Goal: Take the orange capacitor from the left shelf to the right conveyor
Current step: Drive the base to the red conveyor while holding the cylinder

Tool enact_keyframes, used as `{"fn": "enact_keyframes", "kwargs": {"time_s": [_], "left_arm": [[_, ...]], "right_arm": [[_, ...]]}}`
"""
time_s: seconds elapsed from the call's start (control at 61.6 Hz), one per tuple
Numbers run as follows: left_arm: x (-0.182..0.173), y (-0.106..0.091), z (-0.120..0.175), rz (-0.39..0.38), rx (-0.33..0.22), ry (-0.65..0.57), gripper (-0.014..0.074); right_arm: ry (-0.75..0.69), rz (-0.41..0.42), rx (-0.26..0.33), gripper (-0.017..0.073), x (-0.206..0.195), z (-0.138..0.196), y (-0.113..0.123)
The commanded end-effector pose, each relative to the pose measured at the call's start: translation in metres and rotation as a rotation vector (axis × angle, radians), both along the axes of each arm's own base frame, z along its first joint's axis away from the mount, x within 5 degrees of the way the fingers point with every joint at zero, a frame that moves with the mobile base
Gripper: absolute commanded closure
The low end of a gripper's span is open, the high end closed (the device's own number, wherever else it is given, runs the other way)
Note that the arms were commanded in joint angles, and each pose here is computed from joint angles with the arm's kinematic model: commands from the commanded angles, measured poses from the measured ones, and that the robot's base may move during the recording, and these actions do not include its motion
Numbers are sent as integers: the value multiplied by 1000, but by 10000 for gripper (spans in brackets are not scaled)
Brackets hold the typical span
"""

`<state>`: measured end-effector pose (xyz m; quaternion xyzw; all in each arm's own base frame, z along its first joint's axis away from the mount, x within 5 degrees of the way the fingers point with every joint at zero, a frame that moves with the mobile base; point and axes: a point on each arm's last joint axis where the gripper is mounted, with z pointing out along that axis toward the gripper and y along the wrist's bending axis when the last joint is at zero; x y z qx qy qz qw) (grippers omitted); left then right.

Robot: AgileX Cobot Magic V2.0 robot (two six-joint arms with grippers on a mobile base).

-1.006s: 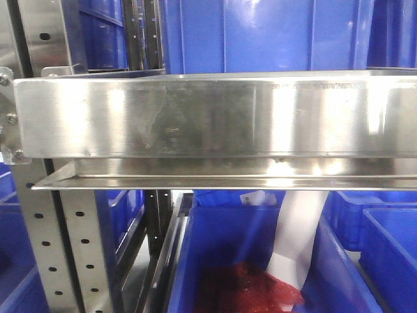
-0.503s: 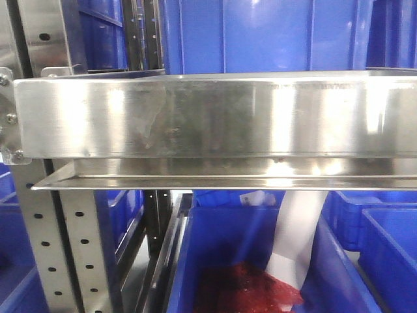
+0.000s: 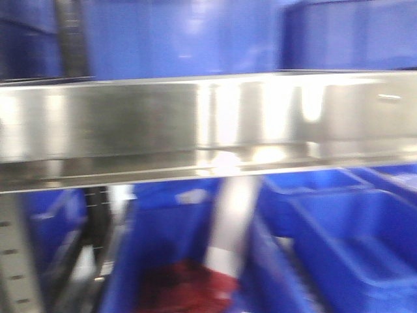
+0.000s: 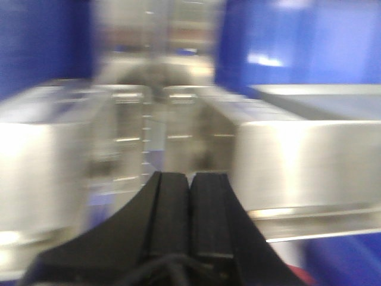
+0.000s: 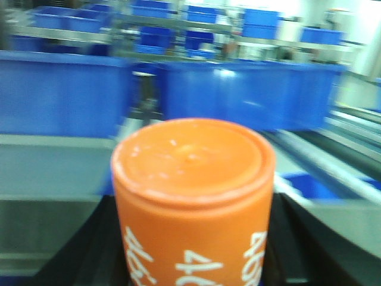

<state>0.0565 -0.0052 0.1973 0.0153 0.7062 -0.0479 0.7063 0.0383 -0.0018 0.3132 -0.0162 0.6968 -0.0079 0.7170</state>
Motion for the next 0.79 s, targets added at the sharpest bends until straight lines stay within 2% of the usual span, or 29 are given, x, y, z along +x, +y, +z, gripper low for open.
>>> {"fn": "enact_keyframes", "kwargs": {"time_s": [0.0,0.779], "left_arm": [[-2,0,10,0,-13,-103,720],[-1,0,10,2,-13,-103,720]], "right_arm": [[-101,-1,-8,502,-2,16,0],[-101,-1,-8,502,-2,16,0]]}}
